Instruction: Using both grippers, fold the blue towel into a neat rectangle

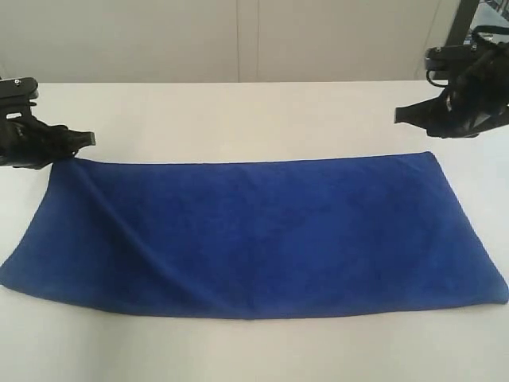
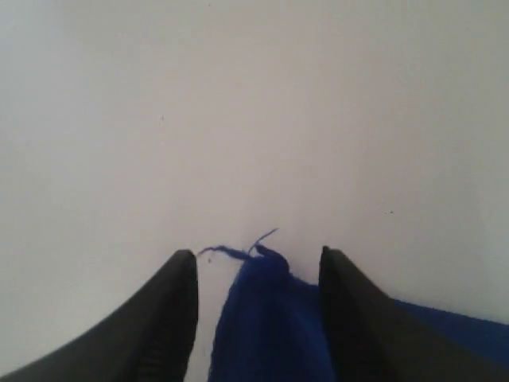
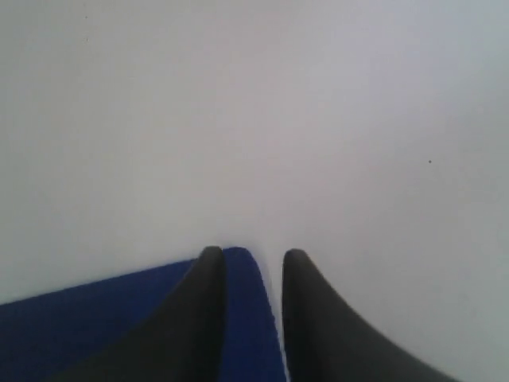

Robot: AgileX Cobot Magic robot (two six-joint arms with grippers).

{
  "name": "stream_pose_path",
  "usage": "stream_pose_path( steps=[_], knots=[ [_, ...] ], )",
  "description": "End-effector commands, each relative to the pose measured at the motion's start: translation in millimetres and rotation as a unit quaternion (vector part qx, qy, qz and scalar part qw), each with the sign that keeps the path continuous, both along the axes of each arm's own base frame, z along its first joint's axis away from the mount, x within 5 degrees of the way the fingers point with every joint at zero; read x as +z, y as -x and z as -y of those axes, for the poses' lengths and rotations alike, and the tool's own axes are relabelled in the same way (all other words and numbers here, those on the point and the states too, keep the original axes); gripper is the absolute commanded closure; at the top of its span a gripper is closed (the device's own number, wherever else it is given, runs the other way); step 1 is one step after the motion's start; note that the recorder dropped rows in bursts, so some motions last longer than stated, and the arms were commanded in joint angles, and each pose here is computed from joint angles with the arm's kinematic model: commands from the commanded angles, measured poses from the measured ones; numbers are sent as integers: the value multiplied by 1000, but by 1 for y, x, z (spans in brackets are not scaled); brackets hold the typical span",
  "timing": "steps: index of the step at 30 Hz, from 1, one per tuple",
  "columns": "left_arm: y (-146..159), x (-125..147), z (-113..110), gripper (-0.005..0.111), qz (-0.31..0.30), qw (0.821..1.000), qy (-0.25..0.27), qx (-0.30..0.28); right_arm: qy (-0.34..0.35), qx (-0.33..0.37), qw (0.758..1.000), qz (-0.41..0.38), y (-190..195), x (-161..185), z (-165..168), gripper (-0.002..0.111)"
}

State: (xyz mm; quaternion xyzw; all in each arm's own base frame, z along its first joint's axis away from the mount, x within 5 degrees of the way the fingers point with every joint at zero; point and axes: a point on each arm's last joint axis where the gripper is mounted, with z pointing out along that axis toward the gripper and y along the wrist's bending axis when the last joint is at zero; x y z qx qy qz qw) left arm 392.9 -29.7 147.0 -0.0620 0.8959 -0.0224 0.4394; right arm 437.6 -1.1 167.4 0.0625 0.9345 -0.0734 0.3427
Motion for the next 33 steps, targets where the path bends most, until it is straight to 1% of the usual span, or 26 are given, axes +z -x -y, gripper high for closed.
stream_pose_path(
  steps=[1, 3, 4, 6, 8, 9, 12, 14, 17, 24, 30, 33],
  knots=[
    [6, 20, 2, 56, -7, 999, -22, -42, -15, 18, 998, -63, 3, 12, -2, 100],
    [11, 26, 5, 60, -28, 997, -25, -69, -26, 44, 995, -89, 2, 19, -7, 107],
    [14, 29, 6, 64, -37, 996, -24, -81, -30, 58, 993, -99, 1, 23, -9, 108],
    [20, 35, 9, 72, -55, 993, -19, -100, -30, 79, 991, -104, -1, 29, -11, 108],
    [27, 39, 12, 81, -80, 990, -8, -117, -27, 82, 991, -98, -3, 31, -11, 108],
    [31, 39, 14, 87, -99, 987, -1, -128, -26, 83, 992, -96, -4, 30, -11, 108],
    [39, 36, 18, 100, -145, 978, 14, -151, -26, 81, 991, -105, -8, 15, -9, 108],
    [44, 32, 19, 107, -170, 972, 17, -163, -24, 82, 990, -113, -10, 5, -8, 108],
    [49, 29, 20, 107, -194, 963, 7, -188, -20, 85, 989, -119, -13, -9, -8, 108],
    [50, 23, 18, 107, -211, 955, -23, -208, -6, 96, 989, -114, -21, -36, -7, 108],
    [49, 3, 19, 107, -245, 946, -19, -212, -6, 97, 988, -117, -22, -41, -7, 108],
    [50, -5, 18, 107, -265, 937, -27, -225, -6, 97, 988, -117, -22, -41, -7, 108]
  ],
)
